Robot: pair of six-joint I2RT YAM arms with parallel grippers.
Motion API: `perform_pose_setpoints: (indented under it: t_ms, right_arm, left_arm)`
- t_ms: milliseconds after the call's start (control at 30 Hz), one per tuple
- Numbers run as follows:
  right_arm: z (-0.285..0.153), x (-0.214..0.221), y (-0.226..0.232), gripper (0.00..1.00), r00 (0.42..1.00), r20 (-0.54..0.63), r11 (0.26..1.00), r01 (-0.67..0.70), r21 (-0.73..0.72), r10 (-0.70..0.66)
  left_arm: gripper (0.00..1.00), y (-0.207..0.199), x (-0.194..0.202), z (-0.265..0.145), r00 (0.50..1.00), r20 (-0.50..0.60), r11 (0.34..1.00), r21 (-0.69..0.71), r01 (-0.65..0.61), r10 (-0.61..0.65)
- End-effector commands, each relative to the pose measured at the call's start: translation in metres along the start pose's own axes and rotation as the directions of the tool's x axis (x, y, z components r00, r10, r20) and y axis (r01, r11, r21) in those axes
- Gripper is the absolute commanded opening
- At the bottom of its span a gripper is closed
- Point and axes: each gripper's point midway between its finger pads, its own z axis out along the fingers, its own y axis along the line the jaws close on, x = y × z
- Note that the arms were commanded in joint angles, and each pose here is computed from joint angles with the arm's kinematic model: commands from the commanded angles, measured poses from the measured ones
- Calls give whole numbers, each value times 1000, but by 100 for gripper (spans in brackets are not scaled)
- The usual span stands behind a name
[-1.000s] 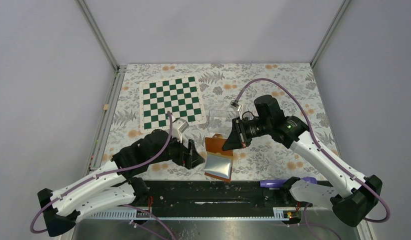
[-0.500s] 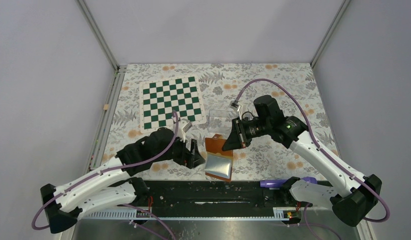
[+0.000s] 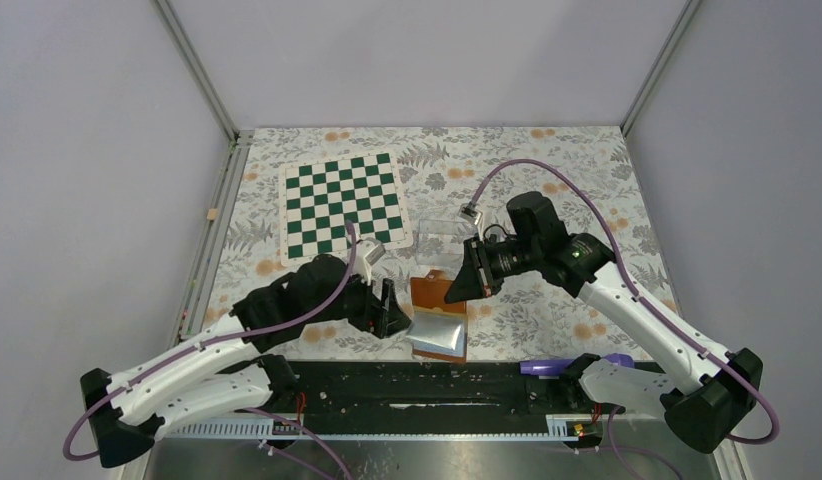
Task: Put the credit cards into the card holder
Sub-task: Open the card holder.
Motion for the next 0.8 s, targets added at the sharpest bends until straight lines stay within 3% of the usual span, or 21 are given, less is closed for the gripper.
perform_pose_setpoints:
  t_ms: [0, 533, 767]
  right_arm:
    - [-2, -3, 7, 0, 1000, 14, 999, 16, -34, -15]
    - [-6, -5, 40, 0, 999, 28, 972, 35, -231, -29]
    - [-8, -2, 49, 0, 999, 13, 957, 36, -289, -33]
  left_arm:
    - [79, -35, -27, -14, 993, 119, 987, 159, -27, 8]
    - [78, -62, -47, -1, 971, 236, 940, 339, -36, -47]
    - [73, -63, -53, 0, 960, 275, 931, 362, -45, -60]
